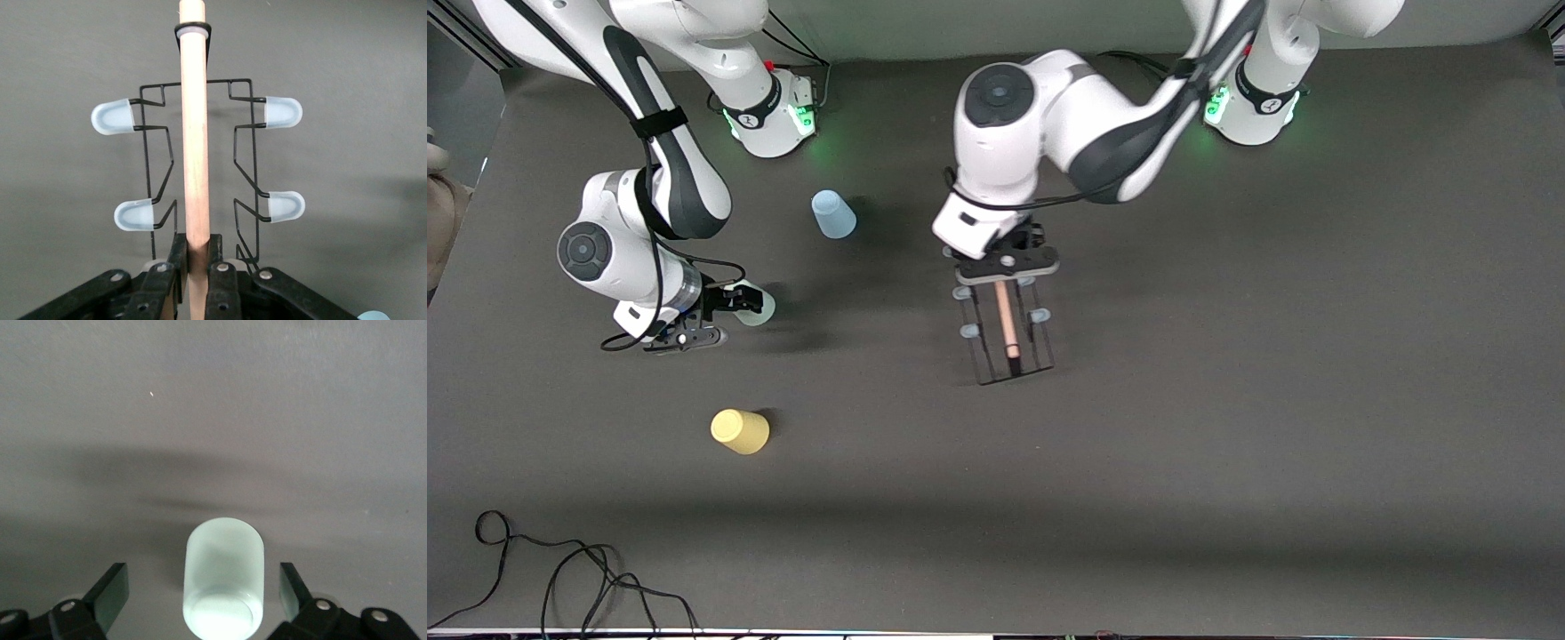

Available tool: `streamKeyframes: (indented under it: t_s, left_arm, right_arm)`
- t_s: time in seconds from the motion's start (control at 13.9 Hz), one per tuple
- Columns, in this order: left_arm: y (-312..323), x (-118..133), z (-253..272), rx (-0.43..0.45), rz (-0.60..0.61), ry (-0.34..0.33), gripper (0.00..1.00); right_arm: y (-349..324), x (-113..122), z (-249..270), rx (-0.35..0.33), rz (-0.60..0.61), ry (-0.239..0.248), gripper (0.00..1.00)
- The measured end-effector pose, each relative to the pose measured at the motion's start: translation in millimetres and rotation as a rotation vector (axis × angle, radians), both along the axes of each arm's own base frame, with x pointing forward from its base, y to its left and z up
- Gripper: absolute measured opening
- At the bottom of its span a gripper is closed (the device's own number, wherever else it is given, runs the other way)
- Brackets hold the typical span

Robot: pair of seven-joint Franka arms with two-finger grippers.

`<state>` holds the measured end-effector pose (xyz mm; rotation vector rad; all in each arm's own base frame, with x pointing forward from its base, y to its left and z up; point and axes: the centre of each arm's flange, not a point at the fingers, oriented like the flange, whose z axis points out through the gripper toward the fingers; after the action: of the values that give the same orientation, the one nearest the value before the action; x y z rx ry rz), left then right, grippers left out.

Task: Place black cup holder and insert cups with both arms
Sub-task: 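Carry the rack to mid-table with the left gripper while the right grasps green cup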

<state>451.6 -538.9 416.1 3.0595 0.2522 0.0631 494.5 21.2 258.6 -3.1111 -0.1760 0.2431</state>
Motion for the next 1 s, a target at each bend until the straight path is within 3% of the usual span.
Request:
streamKeyframes:
  t_s: [0.29,0.72,1.0]
  left_arm:
    - [-30.6,-16.5,-43.7,-0.003,-0.046,-0.017,0.16]
    - [-60.4,-24.8,-51.0,-0.035,-0.078,-0.028,0.16]
    - [-66.8,-26.8,-70.7,-0.025,-0.088,-0.016,0.16]
  right_arm:
    - [-6.9,-11.5,-11.1,-0.005,-0.009,0.031,1.00]
    - [-6.4,-20.5,-21.9,-0.006,-0.007,0.059,0.98]
    - [-6.4,-21.7,-23.8,-0.006,-0.007,0.063,0.91]
